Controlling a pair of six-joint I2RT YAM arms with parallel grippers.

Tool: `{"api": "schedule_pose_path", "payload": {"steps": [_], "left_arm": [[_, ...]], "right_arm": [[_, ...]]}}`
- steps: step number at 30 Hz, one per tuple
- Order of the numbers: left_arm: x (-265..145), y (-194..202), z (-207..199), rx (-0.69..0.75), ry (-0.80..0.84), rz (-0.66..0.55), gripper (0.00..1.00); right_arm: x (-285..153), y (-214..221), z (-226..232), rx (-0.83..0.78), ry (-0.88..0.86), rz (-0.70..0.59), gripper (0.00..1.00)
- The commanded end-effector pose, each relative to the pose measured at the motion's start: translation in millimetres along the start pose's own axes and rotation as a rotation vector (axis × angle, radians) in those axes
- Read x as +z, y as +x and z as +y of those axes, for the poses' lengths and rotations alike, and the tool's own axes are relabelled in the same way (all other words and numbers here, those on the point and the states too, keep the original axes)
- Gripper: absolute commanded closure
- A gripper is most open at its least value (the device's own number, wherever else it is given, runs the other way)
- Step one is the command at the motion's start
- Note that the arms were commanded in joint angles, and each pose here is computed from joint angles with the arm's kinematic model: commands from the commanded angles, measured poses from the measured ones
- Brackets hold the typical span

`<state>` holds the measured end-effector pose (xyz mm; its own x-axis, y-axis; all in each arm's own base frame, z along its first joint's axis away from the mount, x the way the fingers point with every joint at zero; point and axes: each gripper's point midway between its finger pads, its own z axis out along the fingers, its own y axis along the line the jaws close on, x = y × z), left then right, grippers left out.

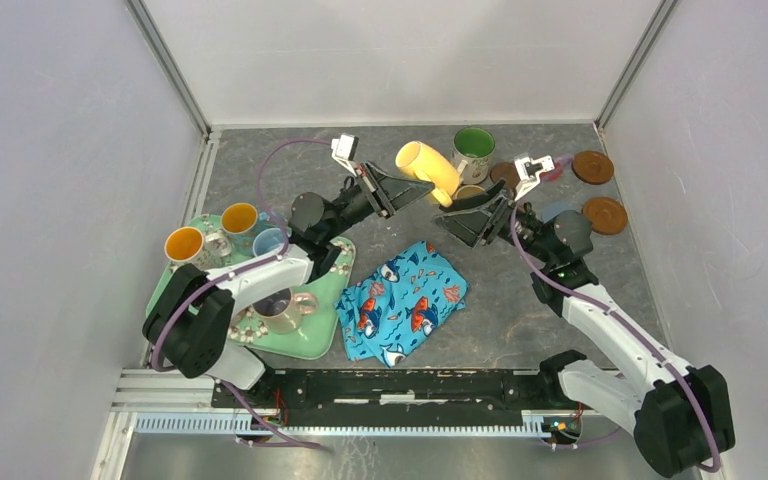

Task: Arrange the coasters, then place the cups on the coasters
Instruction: Place the cup on the coaster.

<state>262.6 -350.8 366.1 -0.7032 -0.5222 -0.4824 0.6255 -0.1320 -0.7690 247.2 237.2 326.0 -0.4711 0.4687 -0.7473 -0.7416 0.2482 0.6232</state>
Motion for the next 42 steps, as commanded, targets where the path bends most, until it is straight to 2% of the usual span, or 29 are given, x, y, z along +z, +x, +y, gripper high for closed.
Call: {"api": "schedule_pose_path", "payload": {"steps": [1,7,14,18,28,35,42], "left_arm": [[6.3,-11.1,-45.4,0.049,0.161,-0.022,0.98],[4.8,-7.8,-37.0,0.044,0.142,-0.021,0.98],[-2.1,-9.9,-26.5,0.057,0.070,-0.052,0.98],[-4.8,-9.7,-24.3,0.052,0.060,-0.061,0.98],[-13.4,-8.9,-3.4,0.057,-0.095,-0.061,0.98],[-19.0,-4.2,12.2,0.046,-0.180,-0.045,0.98],[-19.9,-3.6,16.2,0.046,-0.205,-0.039,0.98]], "right_arm": [[5.5,-25.7,31.0,-0.050,-0.107,-0.093,0.06],[7.2,-23.1,24.0,-0.025,-0.080,-0.105,0.16],[4.2,-9.4,-15.3,-0.100,0.121,-0.030,0.16],[1.8,-2.3,-23.3,-0.098,0.154,-0.011,0.15],[-4.6,1.3,-52.0,-0.346,0.365,0.074,0.15],[6.9,2.2,-41.8,-0.515,0.399,0.103,0.16],[23.6,23.2,-41.8,-0.599,0.446,0.204,0.24]]}}
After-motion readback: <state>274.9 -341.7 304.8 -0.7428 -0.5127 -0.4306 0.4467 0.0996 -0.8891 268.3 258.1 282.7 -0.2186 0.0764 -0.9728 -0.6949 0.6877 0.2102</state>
